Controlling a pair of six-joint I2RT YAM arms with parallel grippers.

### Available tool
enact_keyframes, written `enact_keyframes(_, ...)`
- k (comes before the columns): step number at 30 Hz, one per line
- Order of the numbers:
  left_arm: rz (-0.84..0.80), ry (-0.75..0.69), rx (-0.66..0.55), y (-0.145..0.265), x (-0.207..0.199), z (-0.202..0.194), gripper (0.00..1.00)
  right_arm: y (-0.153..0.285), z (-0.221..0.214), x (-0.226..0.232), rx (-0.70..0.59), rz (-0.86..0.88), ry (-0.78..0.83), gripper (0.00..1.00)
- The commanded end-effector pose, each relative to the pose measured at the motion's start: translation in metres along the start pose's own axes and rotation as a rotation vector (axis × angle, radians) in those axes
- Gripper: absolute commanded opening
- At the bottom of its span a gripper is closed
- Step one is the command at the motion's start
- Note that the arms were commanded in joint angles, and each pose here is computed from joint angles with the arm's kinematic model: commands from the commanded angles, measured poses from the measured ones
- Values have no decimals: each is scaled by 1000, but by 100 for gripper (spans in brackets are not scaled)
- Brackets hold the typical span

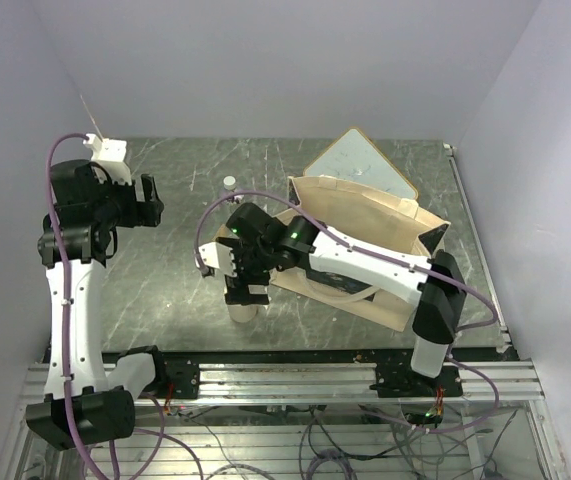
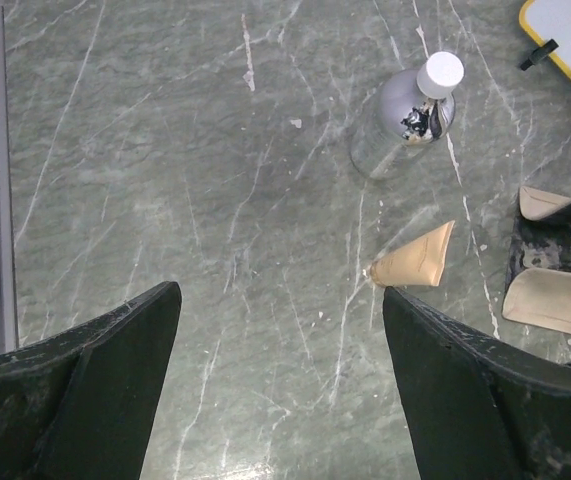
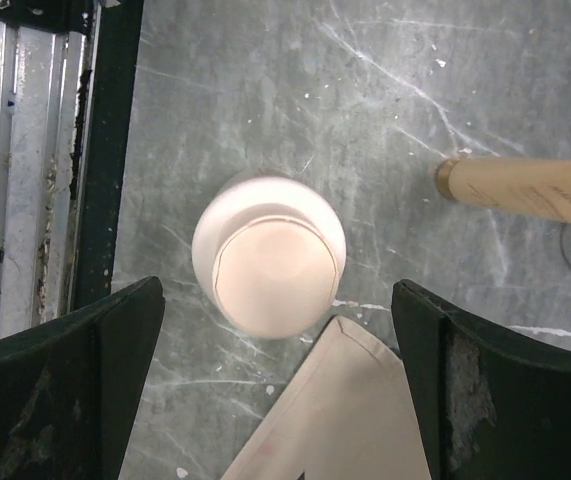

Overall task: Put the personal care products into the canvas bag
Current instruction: Move the care product at the center of the board, then pick up the care product from the center of the board.

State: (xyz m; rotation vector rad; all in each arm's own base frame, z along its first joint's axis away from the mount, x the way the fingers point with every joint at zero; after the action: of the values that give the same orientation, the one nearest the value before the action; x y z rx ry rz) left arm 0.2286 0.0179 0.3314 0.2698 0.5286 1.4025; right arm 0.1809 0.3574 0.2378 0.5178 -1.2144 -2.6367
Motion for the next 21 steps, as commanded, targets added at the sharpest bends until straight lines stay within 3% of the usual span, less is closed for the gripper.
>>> enact_keyframes(1,-49,-15,-43,3,-4,0,92,-10,3,-5,-1,5,-36,96)
enact_keyframes(6,-60,-24,-42,6,-6,-1,92,-21,2,-3,-19,49,-58,91)
enact_keyframes(21,-94,-34,-38,10,-9,0,91,-25,-2,-2,-21,60,-83,65)
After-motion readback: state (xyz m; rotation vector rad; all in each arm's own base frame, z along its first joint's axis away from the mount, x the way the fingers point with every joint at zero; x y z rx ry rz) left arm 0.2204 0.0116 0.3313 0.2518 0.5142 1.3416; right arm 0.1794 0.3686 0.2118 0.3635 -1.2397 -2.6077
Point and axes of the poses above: each gripper's point midway between its finger pads, its own y axis back along the fingers, its own x axis along the line the jaws close on, z = x × y, the point moved 9 cm from there along y, back along the fingers, and after that the axes turned 8 degrees about y, right-handed, at the moved point
